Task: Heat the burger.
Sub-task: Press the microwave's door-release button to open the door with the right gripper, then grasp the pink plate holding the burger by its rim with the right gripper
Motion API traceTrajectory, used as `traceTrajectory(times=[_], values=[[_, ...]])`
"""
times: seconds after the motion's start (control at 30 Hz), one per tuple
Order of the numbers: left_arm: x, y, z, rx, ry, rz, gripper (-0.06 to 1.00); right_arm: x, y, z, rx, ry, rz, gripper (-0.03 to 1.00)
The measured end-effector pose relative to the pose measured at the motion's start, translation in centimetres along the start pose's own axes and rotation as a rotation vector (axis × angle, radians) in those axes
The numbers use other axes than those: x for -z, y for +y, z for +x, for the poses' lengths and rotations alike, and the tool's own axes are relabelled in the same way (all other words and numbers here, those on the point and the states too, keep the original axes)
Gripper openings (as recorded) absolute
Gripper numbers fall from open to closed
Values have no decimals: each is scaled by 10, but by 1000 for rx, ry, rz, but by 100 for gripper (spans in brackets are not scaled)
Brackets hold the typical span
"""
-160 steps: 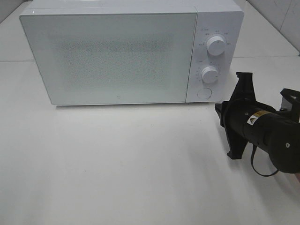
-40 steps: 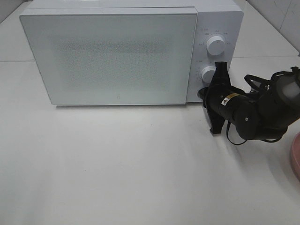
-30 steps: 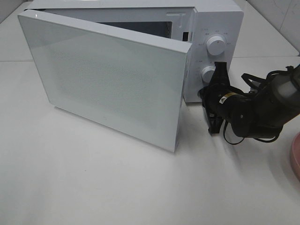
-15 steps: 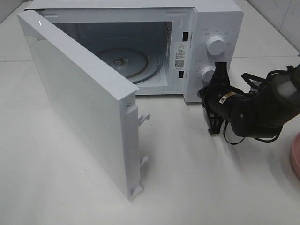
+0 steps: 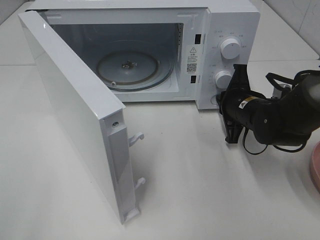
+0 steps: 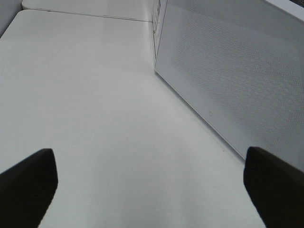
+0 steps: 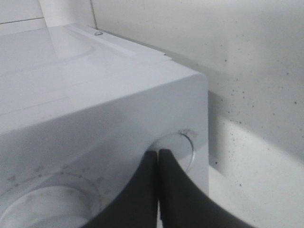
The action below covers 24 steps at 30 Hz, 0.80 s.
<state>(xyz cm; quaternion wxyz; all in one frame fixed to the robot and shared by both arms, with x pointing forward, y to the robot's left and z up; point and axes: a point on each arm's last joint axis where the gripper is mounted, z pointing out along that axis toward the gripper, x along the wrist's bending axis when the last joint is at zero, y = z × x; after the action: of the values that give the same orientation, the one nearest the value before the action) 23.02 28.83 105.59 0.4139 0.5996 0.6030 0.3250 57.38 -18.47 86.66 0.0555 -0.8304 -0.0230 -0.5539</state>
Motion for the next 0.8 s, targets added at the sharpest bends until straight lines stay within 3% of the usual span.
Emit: traceTrajectory(times=[0.1, 0.27, 0.57, 0.8], values=[[0, 0, 0, 0, 0, 0, 99, 8, -1, 3, -20, 75, 1, 1], [0, 0, 0, 0, 0, 0, 99, 21, -7, 3, -32, 106, 36, 1], [0, 0, 0, 0, 0, 0, 99, 53, -2, 7, -17, 62, 55, 1], [0, 0, 0, 0, 0, 0, 99, 84, 1, 21, 131, 4, 75, 1]])
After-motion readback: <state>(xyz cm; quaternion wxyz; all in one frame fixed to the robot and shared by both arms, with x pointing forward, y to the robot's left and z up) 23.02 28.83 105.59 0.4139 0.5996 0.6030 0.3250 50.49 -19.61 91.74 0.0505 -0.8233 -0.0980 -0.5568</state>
